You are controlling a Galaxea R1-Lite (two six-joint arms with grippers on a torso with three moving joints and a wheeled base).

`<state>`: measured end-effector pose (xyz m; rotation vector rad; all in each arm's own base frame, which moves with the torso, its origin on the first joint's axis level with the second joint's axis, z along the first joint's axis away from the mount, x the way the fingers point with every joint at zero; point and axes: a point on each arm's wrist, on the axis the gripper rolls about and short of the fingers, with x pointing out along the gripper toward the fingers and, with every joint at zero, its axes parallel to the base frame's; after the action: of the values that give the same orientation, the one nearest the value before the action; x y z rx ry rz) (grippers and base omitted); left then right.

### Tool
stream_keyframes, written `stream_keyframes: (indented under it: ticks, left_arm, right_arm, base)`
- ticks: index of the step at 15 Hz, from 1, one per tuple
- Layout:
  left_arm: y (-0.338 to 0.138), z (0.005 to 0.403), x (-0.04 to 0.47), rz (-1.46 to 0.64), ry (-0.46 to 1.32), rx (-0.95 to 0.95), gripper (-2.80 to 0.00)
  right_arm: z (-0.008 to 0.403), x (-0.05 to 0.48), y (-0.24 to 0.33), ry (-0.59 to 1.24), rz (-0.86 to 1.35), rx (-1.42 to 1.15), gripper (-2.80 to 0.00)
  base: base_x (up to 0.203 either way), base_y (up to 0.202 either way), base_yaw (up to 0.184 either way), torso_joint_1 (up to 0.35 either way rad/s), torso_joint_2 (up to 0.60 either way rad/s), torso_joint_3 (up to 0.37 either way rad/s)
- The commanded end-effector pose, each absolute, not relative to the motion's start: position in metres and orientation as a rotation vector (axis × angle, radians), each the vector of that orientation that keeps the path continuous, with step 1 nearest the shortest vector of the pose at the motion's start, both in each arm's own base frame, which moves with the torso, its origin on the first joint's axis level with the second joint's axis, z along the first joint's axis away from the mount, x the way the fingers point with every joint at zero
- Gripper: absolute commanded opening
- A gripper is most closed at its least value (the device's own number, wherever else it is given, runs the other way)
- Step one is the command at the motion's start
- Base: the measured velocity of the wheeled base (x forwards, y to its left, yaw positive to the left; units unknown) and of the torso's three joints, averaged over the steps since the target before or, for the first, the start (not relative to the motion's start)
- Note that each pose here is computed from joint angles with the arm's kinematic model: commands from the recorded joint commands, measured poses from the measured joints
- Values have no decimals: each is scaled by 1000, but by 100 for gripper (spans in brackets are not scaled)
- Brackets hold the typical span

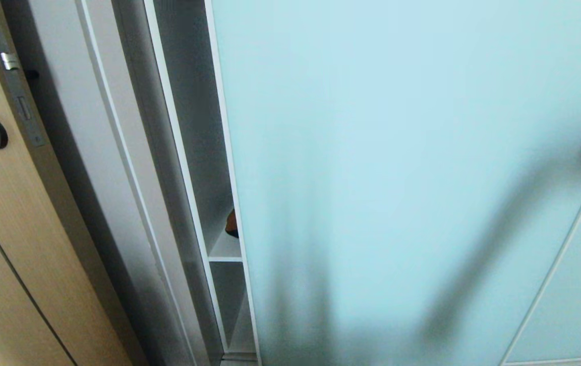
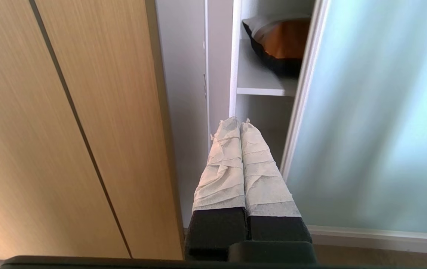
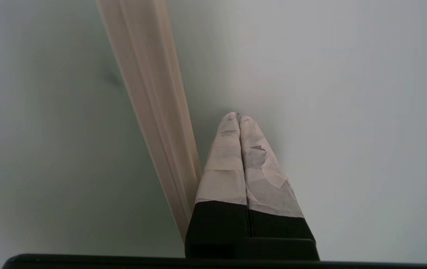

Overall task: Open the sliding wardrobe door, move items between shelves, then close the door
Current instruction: Close the door

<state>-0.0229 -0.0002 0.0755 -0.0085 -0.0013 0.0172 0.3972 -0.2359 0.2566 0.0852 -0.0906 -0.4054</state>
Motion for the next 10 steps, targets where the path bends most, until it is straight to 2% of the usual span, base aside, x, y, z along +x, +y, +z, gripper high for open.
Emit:
stream_keyframes:
  ticks: [1,10]
  left_arm:
    - [0,75,-23,18,1,-9,-280]
    - [0,75,-23,18,1,-9,-280]
  right_arm:
    - [267,391,-224,-100,-386,83,-280]
    - [264,389,-195,-103,-338,85,-280]
  base:
    - [0,0,0,0,0,0]
    - [0,0,0,0,0,0]
